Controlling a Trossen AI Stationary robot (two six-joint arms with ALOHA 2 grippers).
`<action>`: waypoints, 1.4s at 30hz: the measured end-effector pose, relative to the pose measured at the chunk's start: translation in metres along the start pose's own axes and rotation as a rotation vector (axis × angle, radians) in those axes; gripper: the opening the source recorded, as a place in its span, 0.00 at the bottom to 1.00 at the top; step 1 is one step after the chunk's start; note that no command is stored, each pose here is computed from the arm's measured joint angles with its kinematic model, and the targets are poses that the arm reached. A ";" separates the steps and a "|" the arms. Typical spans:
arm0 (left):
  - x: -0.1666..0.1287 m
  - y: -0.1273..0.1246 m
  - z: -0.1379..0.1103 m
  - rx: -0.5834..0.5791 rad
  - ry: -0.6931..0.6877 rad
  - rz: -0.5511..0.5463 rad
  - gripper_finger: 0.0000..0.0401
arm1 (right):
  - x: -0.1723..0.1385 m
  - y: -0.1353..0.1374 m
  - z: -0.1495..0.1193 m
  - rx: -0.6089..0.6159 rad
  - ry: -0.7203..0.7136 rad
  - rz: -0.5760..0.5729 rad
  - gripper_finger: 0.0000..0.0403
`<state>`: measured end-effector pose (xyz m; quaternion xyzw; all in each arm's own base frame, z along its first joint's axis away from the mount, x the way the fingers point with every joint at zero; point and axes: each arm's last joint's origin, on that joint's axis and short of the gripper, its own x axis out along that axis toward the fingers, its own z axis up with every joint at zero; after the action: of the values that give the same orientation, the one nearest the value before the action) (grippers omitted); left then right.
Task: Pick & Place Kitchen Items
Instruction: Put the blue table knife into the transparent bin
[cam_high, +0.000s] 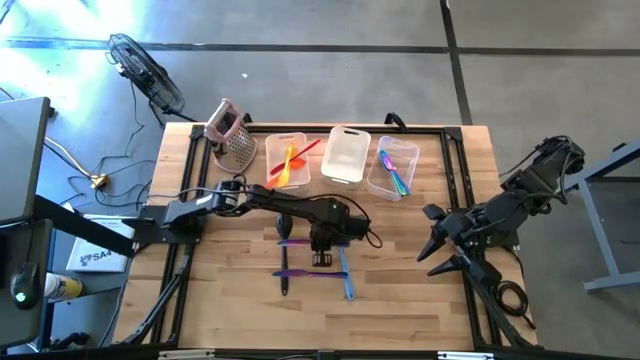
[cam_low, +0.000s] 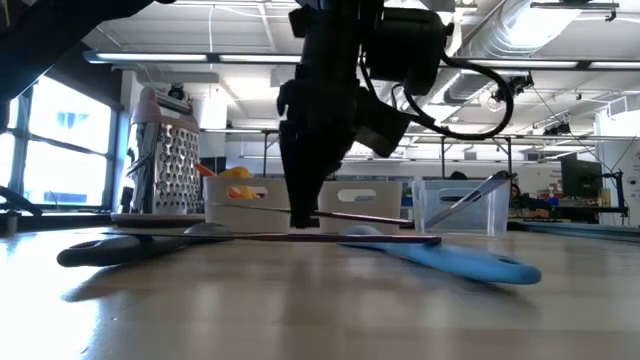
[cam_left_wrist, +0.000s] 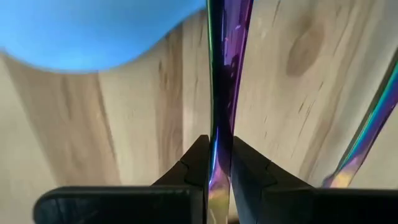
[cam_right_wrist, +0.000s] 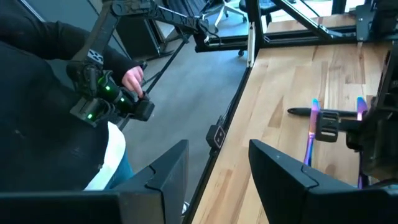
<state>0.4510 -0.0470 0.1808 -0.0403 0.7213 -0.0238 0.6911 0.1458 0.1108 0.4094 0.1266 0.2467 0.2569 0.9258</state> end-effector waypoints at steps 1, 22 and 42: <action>-0.003 0.000 -0.001 -0.002 0.010 0.008 0.08 | 0.000 0.000 0.000 0.000 -0.003 0.002 0.40; -0.161 -0.013 -0.041 -0.265 -0.484 0.344 0.08 | -0.091 -0.007 -0.003 -0.135 -0.332 -0.226 0.40; -0.240 -0.060 -0.036 -0.287 -1.226 0.555 0.08 | -0.056 -0.013 0.002 -0.135 -0.384 -0.807 0.40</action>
<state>0.4268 -0.0852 0.4270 0.0487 0.1799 0.2771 0.9426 0.1109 0.0697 0.4285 0.0048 0.0828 -0.1375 0.9870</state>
